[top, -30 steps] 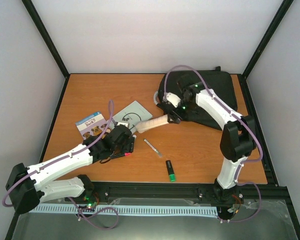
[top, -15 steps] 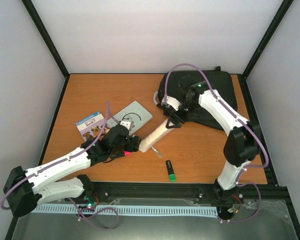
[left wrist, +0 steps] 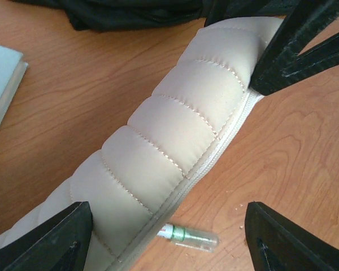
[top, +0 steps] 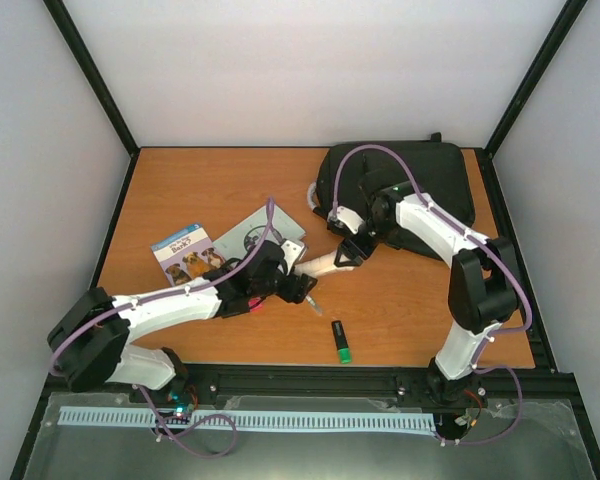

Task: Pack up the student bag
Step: Pick up the stationery from the center of the board.

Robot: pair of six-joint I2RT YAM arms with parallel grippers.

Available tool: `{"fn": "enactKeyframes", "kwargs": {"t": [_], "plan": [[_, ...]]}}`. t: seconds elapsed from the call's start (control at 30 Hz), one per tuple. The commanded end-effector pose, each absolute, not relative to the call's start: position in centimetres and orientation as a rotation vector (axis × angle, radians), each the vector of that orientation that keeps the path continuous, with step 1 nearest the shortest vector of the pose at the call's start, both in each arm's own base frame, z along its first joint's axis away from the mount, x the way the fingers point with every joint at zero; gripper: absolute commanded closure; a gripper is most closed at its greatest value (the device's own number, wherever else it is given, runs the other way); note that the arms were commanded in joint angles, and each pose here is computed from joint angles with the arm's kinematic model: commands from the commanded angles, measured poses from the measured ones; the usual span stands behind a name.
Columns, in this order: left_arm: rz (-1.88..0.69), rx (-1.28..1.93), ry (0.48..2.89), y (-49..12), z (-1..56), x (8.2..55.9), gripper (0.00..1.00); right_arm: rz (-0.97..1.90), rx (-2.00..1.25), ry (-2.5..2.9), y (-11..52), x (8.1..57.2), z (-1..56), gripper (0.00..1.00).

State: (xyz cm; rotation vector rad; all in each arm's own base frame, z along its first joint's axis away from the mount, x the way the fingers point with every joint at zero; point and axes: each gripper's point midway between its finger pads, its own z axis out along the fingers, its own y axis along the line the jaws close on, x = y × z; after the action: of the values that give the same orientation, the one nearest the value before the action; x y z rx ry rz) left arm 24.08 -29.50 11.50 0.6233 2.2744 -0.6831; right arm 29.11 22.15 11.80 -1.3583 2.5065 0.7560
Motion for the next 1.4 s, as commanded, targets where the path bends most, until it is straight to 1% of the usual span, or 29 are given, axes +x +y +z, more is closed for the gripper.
{"fn": "enactKeyframes", "kwargs": {"t": [0.0,0.13,0.2,0.27,0.3,0.37,0.43,0.47,0.57,0.63,0.7,0.8,0.93,1.13,1.37], "plan": [[-0.683,0.690,2.159,-30.7,12.7,25.4,0.24,0.785,-1.307,2.476,22.8,30.3,12.2,0.33],[-0.549,0.699,2.179,-30.4,11.0,27.0,0.27,0.822,-1.312,2.471,23.0,29.9,12.3,0.33],[-0.488,0.698,2.177,-30.3,10.5,27.8,0.30,0.835,-1.315,2.471,23.0,29.7,12.5,0.34],[-0.436,0.696,2.168,-30.2,10.2,28.5,0.37,0.850,-1.320,2.462,23.1,29.5,12.8,0.34],[-0.416,0.692,2.162,-30.1,10.2,28.8,0.41,0.859,-1.324,2.457,23.1,29.3,13.1,0.34],[-0.379,0.680,2.150,-29.9,10.6,29.4,0.56,0.873,-1.326,2.449,23.0,29.1,13.7,0.33],[-0.363,0.679,2.140,-29.7,11.2,29.6,0.70,0.890,-1.325,2.434,22.8,28.9,14.6,0.30],[-0.365,0.680,2.134,-29.7,11.6,29.6,0.76,0.901,-1.323,2.425,22.7,28.8,15.2,0.27],[-0.384,0.680,2.114,-29.5,13.0,29.1,0.91,0.894,-1.290,2.395,21.7,29.1,17.1,0.21],[-0.414,0.664,2.090,-29.1,14.3,28.7,0.97,0.857,-1.248,2.384,20.8,30.0,18.3,0.17],[-0.455,0.638,2.064,-28.8,15.6,28.1,0.99,0.782,-1.209,2.382,19.9,31.3,19.0,0.16],[-0.518,0.592,2.033,-28.5,17.3,27.5,0.99,0.621,-1.144,2.395,18.8,33.8,19.2,0.16],[-0.535,0.570,2.024,-28.1,18.6,27.2,0.99,0.576,-1.086,2.407,18.9,36.1,19.0,0.16],[-0.365,0.414,2.080,-24.7,19.0,28.2,0.99,0.531,-0.953,2.434,19.5,40.7,18.5,0.20],[-0.112,0.282,2.121,-20.5,19.0,29.2,0.99,0.496,-0.910,2.451,20.2,45.0,17.9,0.20]]}}
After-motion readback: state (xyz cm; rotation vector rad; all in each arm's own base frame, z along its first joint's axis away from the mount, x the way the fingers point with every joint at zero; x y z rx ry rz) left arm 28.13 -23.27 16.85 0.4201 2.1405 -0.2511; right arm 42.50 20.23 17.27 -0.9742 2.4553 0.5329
